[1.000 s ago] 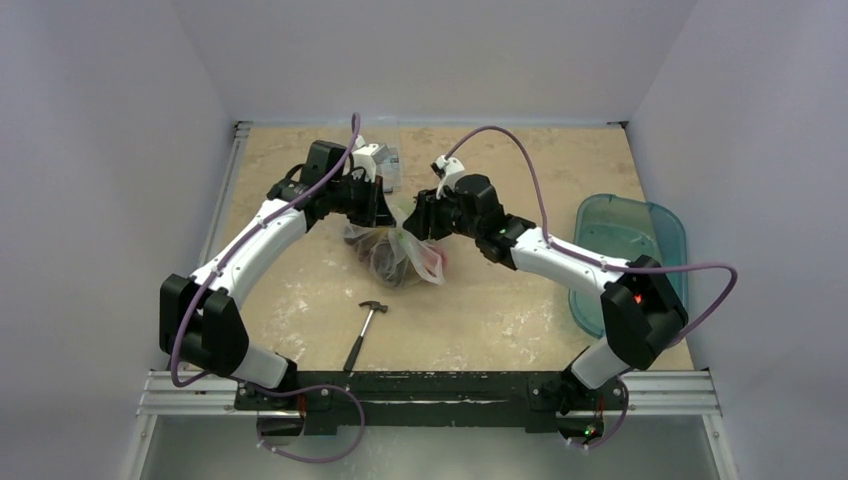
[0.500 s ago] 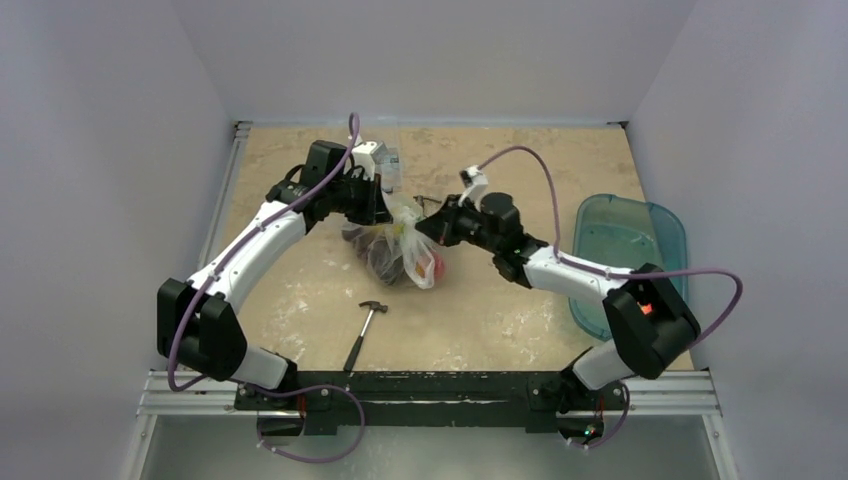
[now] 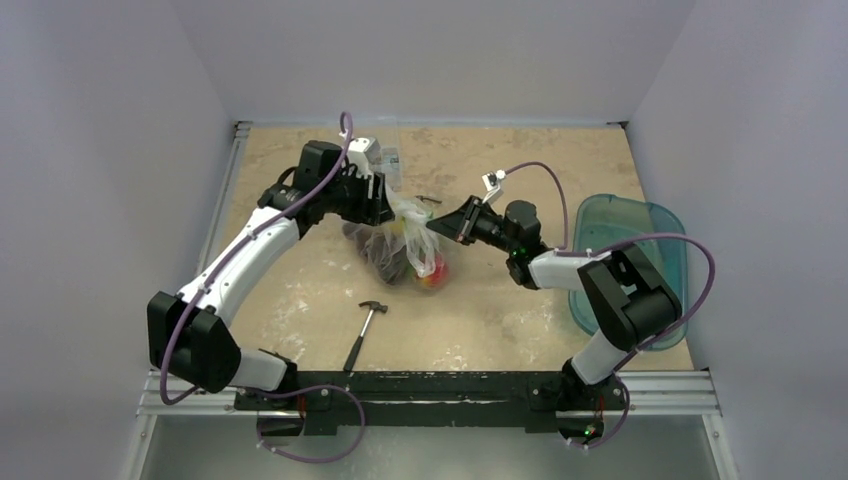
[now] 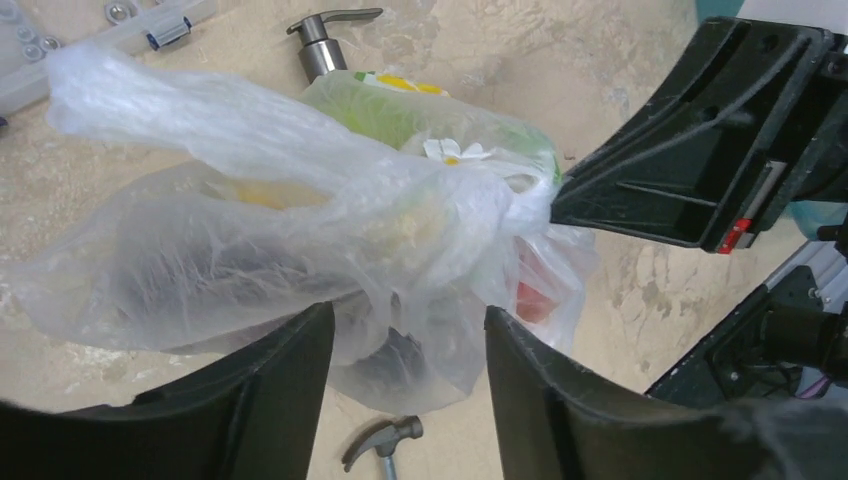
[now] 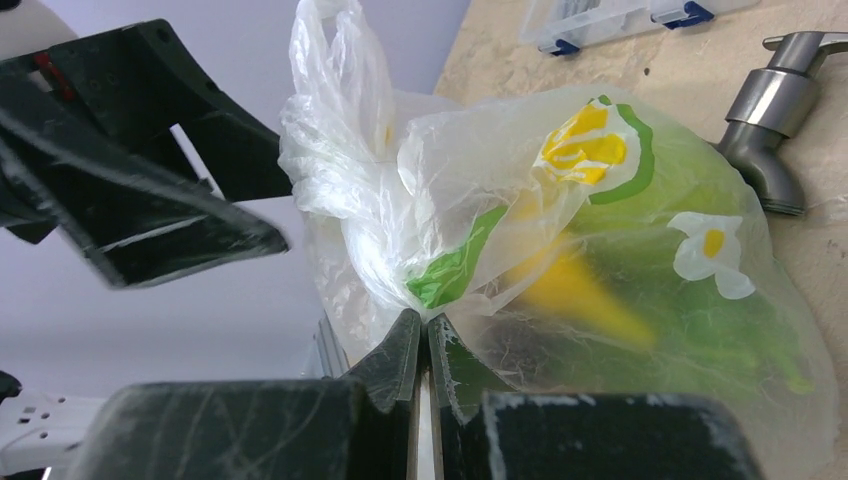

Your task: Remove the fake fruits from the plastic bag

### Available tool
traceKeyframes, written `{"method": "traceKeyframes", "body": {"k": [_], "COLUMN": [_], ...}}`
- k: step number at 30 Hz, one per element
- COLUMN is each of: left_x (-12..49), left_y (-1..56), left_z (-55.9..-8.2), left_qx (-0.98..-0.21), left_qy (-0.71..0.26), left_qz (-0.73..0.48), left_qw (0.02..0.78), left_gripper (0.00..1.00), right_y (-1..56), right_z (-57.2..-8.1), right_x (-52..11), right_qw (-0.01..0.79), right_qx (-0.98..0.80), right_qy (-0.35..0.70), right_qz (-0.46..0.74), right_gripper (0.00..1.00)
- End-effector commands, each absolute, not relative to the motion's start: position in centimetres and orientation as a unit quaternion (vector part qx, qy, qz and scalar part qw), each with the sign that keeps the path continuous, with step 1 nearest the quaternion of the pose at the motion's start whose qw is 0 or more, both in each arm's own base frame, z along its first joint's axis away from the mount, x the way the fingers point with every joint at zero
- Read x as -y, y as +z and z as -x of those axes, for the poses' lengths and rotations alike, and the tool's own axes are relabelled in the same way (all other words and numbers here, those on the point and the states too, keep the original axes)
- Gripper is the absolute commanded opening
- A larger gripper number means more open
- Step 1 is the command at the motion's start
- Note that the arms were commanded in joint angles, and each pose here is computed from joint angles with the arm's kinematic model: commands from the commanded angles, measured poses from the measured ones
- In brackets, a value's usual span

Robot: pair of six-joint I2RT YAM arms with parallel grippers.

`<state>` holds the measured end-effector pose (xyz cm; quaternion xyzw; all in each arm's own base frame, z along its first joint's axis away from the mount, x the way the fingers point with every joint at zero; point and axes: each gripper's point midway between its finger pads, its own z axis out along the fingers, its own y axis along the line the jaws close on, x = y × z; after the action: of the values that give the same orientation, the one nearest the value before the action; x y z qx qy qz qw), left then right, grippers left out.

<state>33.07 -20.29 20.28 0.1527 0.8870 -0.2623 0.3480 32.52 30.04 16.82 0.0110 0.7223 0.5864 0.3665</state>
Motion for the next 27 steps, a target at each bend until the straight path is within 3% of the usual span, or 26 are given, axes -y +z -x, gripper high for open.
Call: {"method": "traceKeyframes", "body": {"k": [1, 7, 14, 22, 27], "left_x": [19.8, 19.7, 21.5, 23.2, 22.8], "left_y": [23.8, 26.6, 23.5, 21.9, 19.7], "left_z": [-33.2, -33.8, -34.6, -34.5, -33.8], "left_qx": [-0.867, -0.883, -0.892, -0.893, -0.905], "left_qy": [-0.247, -0.158, -0.132, -0.155, -0.114], "left_qz": [-0.165, -0.197, -0.244, -0.261, -0.274], "left_qw": [0.401, 0.397, 0.356, 0.332, 0.304], "left_gripper": [0.7, 0.78, 0.8, 0.63, 0.56], "right_y": [19.9, 20.1, 20.3, 21.1, 21.7], "right_z": [-33.3, -33.5, -32.9, -32.5, -32.4], "right_x": [-30.3, -29.8, -30.6, -31.9, -32.1], "right_qw": [0.398, 0.419, 0.427, 0.436, 0.443], "right_qx": [-0.717, -0.737, -0.747, -0.75, -0.747], "right_qy": [0.572, 0.528, 0.505, 0.489, 0.488], "right_qz": [0.031, 0.048, 0.072, 0.088, 0.087], "right_gripper": [0.0, 0.0, 0.0, 0.0, 0.0]}}
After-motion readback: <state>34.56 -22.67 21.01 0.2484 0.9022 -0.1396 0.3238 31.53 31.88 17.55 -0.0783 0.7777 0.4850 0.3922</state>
